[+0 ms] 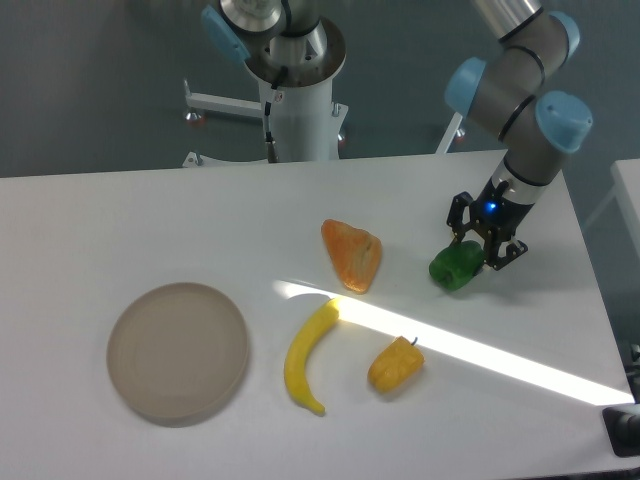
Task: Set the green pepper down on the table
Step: 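Open the gripper to release the green pepper and lift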
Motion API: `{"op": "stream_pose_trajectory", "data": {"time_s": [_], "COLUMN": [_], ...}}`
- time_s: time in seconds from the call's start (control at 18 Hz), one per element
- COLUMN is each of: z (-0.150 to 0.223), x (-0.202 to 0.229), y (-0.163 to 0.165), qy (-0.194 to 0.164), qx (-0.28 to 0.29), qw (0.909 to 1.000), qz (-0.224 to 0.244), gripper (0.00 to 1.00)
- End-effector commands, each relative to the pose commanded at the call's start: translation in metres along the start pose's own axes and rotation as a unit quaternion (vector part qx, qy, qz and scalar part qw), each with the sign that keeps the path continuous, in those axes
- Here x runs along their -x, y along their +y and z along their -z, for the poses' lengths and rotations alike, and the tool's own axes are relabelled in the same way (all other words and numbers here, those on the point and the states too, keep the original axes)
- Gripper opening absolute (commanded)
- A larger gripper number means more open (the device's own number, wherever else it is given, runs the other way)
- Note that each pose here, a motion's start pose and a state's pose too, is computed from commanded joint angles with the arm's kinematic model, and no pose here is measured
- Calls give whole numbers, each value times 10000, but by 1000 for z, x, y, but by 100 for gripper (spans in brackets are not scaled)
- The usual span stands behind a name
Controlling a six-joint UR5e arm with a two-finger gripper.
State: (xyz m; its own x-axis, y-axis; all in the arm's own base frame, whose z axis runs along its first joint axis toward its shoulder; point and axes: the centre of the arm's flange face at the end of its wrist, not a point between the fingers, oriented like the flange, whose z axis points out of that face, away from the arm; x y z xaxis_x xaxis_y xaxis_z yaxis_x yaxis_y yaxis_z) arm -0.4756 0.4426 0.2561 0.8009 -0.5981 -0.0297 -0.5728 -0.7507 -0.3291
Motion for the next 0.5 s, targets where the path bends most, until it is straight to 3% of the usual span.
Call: {"op": "stream_pose_trajectory", "data": {"time_s": [0.33, 0.39, 0.5], "z": [-1, -1, 2], "x": [1, 1, 3], "y": [2, 2, 1], "qy": [6, 6, -24], "qx": [7, 7, 4], "qw": [10000, 10000, 10000], "qz": [17, 17, 7], "gripper": [38, 45, 76]}}
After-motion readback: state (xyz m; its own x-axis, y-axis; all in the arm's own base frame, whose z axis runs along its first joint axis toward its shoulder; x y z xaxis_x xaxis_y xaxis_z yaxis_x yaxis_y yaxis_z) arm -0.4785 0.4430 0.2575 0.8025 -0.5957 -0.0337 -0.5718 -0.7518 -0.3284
